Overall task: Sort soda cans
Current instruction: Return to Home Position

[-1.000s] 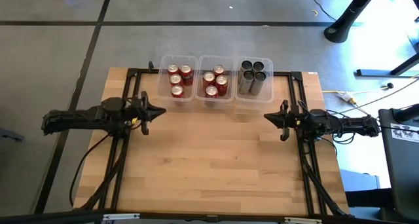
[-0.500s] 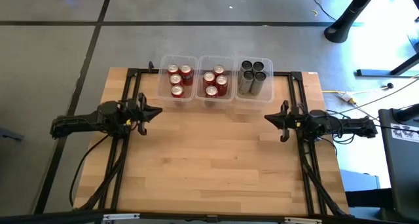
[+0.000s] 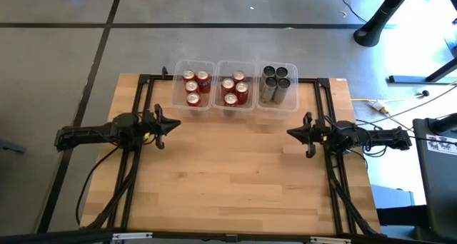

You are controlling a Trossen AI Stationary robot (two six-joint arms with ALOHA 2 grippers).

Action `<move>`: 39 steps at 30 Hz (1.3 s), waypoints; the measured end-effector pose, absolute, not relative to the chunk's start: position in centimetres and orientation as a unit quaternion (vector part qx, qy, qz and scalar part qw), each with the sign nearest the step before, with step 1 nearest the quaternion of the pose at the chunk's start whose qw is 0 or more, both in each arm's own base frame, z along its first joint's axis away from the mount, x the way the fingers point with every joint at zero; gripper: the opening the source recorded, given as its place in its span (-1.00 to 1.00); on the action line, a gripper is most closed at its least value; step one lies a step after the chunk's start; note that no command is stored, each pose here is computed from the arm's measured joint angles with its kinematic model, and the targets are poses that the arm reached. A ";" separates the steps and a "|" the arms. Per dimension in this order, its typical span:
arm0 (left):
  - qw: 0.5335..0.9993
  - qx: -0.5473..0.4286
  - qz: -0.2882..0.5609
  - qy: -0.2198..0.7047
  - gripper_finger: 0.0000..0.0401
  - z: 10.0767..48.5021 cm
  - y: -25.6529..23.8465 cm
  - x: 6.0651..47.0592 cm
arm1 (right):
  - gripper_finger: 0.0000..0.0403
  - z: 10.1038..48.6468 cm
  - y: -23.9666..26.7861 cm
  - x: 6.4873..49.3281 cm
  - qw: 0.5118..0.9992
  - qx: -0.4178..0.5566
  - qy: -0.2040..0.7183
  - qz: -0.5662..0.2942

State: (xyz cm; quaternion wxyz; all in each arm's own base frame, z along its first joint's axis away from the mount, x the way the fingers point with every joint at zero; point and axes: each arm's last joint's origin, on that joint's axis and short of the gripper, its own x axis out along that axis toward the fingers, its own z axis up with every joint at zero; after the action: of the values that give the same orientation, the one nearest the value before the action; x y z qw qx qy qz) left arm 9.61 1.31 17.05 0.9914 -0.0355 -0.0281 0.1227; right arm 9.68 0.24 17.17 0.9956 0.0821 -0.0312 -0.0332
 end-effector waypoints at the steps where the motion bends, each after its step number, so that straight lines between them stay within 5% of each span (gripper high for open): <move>1: 0.991 -0.038 0.122 -0.025 -0.94 17.0 1.3 9.6 | -0.94 17.2 0.3 9.7 0.996 0.081 -0.030 -0.030; 9: 0.992 -0.014 0.123 -0.017 -0.94 16.9 1.3 9.7 | -0.94 16.8 0.6 9.7 0.997 0.068 -0.009 0.035; 39: 0.992 -0.013 0.123 -0.017 -0.94 16.9 1.3 9.7 | -0.94 16.6 0.6 9.8 0.998 0.050 -0.003 0.030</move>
State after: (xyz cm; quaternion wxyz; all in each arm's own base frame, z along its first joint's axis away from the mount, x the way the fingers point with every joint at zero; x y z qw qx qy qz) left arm 9.69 1.31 16.91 0.9921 -0.0133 -0.0165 0.1234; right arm 9.77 0.62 16.64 0.9983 0.0500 -0.0034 0.0296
